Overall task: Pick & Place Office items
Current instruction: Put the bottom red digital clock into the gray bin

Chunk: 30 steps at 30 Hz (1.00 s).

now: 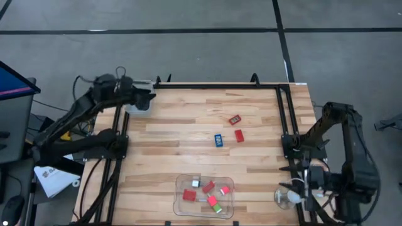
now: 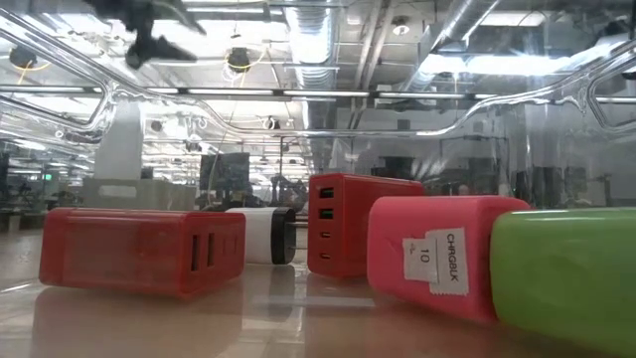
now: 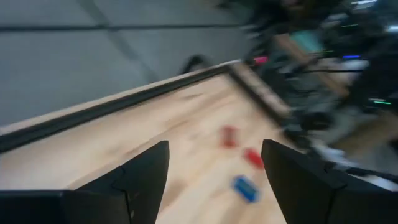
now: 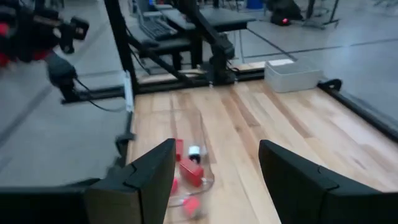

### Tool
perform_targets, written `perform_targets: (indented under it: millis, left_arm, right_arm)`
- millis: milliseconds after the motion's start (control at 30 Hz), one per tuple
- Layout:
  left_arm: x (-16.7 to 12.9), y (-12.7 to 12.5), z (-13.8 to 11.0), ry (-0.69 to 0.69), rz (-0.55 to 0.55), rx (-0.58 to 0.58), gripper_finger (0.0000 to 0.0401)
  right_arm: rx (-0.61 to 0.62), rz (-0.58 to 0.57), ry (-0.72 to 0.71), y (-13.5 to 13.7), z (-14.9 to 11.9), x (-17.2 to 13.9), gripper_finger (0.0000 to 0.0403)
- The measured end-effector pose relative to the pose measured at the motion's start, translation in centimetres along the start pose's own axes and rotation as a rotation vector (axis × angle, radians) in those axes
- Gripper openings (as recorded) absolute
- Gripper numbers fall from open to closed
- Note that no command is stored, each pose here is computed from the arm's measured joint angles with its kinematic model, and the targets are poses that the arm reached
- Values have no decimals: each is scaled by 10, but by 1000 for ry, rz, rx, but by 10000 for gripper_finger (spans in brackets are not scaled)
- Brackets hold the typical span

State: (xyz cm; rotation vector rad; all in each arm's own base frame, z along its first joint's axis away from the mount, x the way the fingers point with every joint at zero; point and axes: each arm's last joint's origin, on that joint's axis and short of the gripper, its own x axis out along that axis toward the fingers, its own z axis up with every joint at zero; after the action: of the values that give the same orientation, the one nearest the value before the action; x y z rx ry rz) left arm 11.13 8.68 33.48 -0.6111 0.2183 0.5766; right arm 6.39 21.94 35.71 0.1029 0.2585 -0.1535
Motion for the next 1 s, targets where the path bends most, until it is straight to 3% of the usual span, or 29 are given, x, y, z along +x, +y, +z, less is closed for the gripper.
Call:
perform_targets:
  millis: [167, 333, 467, 733, 867, 933, 1000]
  left_arm:
    - [-9, -30, -11, -72, -283, 86, 253]
    - [3, -59, -30, -191, -605, 159, 253]
    - [18, -81, -55, -260, -803, 244, 253]
    - [38, -138, -111, -340, -999, 447, 251]
    - [33, -165, -121, -406, -1079, 566, 250]
    - [27, -175, -123, -417, -1093, 600, 251]
    - [26, -182, -127, -410, -1041, 643, 249]
  right_arm:
    - [38, -31, -1, -20, 17, 5, 224]
    - [28, -98, -24, -35, 30, 17, 224]
    - [9, -189, -39, -51, 42, 31, 224]
    - [22, -390, 35, -89, 61, 58, 224]
    - [41, -450, 128, -98, 62, 75, 224]
    - [33, -467, 176, -100, 60, 86, 224]
    - [29, -482, 215, -102, 57, 99, 224]
